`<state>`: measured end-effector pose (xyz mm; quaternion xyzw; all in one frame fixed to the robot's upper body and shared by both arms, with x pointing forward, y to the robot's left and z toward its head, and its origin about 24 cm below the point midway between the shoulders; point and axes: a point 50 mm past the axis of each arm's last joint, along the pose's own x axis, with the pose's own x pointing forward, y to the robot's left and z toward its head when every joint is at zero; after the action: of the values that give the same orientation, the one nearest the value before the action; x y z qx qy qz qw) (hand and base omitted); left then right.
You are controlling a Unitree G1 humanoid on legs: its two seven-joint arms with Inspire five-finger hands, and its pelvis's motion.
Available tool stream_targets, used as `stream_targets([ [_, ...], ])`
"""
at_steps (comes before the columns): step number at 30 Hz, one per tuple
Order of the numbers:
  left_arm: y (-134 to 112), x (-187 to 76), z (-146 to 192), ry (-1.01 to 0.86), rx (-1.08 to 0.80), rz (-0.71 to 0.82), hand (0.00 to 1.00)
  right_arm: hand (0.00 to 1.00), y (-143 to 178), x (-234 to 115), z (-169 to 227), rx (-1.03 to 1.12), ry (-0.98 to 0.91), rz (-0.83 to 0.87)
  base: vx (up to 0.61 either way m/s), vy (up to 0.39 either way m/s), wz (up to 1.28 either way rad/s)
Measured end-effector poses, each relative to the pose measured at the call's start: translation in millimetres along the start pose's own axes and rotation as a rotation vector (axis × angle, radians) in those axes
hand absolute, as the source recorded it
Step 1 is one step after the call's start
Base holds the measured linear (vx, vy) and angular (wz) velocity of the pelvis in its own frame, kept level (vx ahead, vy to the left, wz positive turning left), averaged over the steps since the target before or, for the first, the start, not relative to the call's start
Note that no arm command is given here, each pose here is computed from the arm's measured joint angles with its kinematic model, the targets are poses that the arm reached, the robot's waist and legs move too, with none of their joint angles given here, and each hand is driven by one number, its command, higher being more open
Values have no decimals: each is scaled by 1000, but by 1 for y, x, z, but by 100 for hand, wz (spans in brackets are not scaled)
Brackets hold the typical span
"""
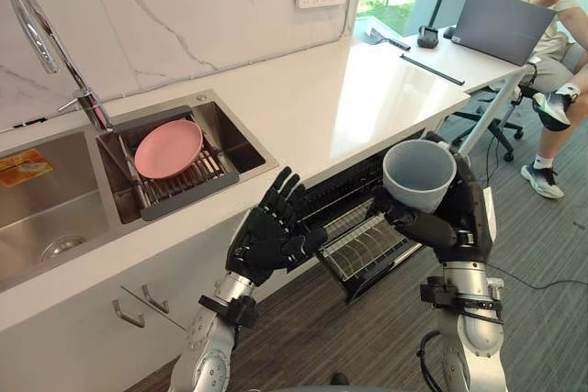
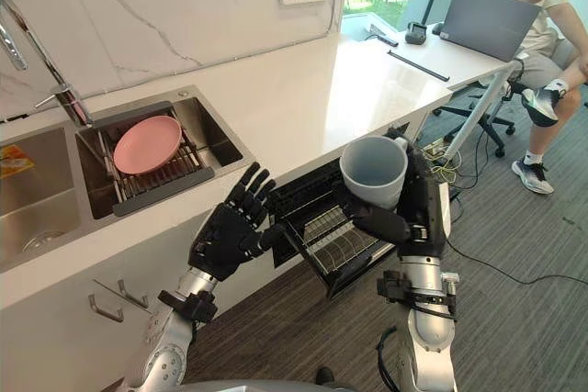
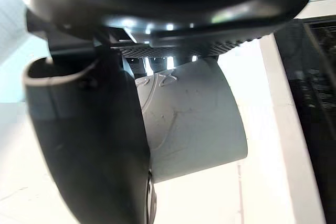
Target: Walk over to the sink, pick up the cup, carry it to the dishwasher, place the cup inside the dishwasher, then close the dishwasher door
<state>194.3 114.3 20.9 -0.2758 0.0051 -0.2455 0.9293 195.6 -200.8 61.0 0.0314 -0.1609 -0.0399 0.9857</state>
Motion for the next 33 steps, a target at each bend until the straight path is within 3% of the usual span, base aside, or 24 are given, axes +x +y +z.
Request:
stream_targets([
  [10,19,-35,-58,341,32,157,100,0,-7,-14,-20,-5,124,28,-4,-7,0],
  [15,53,-72,-82,512,91,383,100,0,-16,-26,-44,-21,254,21,-4,-13,5],
  [21,82,-120,-94,648,160,605,100,0,-24,-32,-57,-23,337,11,-32,-46,9],
  [33,94,-171,-104,748,185,797,100,0,-40,-20,-69,-104,412,6,-53,-32,5],
])
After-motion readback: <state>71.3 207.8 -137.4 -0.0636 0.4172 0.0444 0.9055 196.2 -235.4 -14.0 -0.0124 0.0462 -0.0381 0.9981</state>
